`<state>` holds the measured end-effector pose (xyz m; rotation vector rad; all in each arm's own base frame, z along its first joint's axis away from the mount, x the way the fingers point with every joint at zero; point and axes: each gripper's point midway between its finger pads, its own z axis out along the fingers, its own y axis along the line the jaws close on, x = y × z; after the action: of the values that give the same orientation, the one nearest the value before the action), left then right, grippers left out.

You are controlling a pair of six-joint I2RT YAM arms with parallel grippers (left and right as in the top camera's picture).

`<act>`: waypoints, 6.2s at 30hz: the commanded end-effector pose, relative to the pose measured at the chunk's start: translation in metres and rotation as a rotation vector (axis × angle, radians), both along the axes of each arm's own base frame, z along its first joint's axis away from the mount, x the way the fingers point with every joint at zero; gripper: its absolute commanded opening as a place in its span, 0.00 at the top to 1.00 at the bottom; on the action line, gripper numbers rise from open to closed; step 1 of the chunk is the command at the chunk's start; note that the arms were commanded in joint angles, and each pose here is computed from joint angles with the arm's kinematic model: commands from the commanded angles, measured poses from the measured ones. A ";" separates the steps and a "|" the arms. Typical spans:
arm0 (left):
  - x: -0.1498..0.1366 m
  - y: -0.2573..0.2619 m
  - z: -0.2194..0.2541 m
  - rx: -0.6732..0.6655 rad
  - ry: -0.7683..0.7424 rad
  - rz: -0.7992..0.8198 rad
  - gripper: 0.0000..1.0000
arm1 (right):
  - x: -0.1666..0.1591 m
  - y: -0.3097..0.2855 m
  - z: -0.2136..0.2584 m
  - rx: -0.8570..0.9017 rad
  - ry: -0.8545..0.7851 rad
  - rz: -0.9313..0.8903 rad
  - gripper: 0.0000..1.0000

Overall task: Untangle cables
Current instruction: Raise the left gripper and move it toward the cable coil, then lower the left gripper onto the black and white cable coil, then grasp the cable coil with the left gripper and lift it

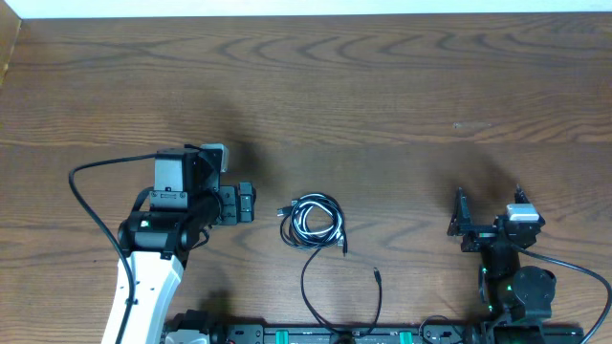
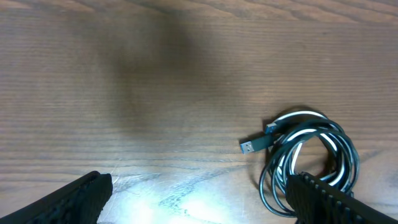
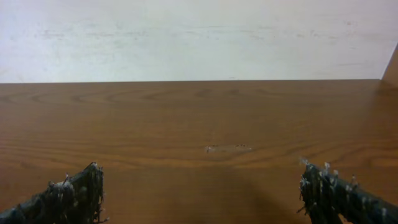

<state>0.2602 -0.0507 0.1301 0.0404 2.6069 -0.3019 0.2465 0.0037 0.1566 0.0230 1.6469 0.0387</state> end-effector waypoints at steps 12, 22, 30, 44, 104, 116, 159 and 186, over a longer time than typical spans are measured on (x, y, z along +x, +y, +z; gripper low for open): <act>0.012 -0.006 0.013 -0.017 -0.056 -0.042 0.05 | 0.000 0.000 0.000 -0.013 -0.001 0.000 0.01; 0.014 -0.006 0.015 -0.017 -0.068 -0.042 0.02 | 0.000 0.000 0.000 -0.013 -0.001 0.000 0.01; 0.015 -0.006 0.015 -0.018 -0.071 -0.042 0.02 | 0.000 0.000 0.000 -0.013 -0.001 0.000 0.01; 0.013 -0.006 0.014 -0.017 -0.066 -0.045 0.02 | 0.000 0.000 0.000 -0.013 -0.001 0.000 0.01; -0.017 -0.114 -0.113 0.162 0.254 -0.563 0.02 | 0.000 0.000 0.000 -0.013 0.000 0.000 0.01; -0.009 -0.119 -0.114 0.149 0.225 -0.549 0.20 | 0.000 0.000 0.000 -0.013 0.000 0.000 0.01; -0.003 -0.122 -0.133 0.283 0.153 -0.629 0.32 | 0.000 0.000 0.000 -0.013 0.000 0.000 0.01; 0.034 -0.146 -0.073 0.212 -0.096 -0.596 0.92 | 0.000 0.000 0.000 -0.013 0.000 0.000 0.01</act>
<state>0.2788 -0.1867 0.0176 0.9308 2.5913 -0.1878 0.2465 0.0037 0.1566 0.0230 1.6469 0.0387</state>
